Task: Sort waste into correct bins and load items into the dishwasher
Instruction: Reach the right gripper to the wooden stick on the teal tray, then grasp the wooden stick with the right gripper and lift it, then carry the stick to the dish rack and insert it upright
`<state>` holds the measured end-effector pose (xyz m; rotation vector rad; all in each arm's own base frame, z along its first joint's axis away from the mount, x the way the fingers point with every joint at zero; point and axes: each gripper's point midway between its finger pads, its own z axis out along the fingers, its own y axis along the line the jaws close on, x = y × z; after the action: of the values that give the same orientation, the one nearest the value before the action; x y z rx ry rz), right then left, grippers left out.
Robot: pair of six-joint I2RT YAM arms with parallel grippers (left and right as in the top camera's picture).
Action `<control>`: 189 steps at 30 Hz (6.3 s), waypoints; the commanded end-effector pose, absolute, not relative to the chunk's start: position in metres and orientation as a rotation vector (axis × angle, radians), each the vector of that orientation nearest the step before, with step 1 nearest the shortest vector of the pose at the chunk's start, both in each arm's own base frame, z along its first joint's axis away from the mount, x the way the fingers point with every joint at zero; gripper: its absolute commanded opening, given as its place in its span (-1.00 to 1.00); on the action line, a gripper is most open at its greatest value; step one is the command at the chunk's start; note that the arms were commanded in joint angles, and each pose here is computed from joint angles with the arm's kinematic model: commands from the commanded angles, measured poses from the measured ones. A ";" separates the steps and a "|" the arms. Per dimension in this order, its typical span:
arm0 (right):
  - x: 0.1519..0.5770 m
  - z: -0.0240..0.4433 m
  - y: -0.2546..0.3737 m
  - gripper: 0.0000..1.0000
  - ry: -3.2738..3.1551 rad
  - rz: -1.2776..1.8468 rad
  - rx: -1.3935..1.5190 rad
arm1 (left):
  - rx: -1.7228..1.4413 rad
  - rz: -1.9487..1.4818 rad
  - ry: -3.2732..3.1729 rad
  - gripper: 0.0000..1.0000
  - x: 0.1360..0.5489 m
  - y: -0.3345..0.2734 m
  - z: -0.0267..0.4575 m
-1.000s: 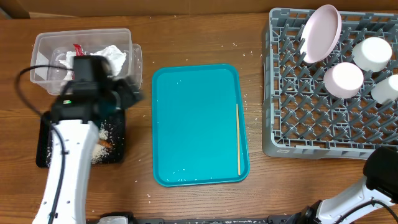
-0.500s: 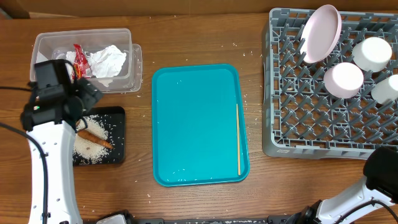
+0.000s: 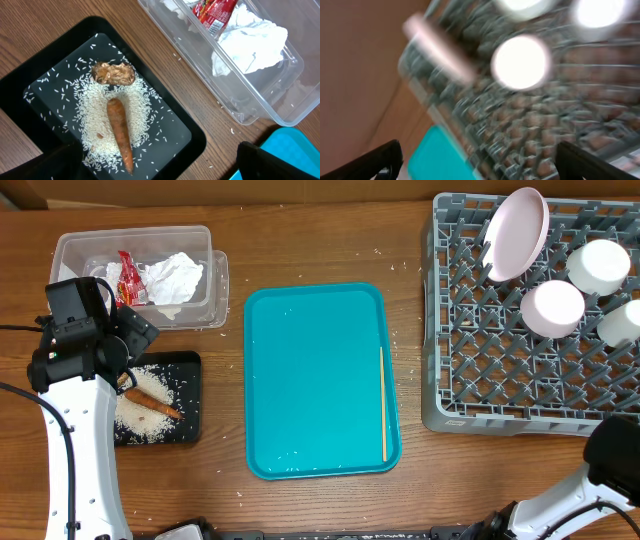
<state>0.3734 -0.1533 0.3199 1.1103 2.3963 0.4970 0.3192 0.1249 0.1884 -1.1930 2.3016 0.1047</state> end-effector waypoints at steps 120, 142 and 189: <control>0.513 0.213 0.000 -0.93 2.606 0.067 0.186 | -1.208 0.119 2.275 1.00 0.319 0.128 0.194; 0.526 0.178 -0.003 -0.92 2.577 0.340 0.146 | -1.208 0.119 2.276 1.00 0.319 0.128 0.194; 0.594 0.110 -0.008 -0.01 2.474 0.174 0.339 | -1.208 0.119 2.276 1.00 0.319 0.128 0.194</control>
<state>0.5896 -0.0044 0.1219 0.3198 2.4720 0.1942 0.3186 0.1246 0.1881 -1.1974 2.3020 0.1045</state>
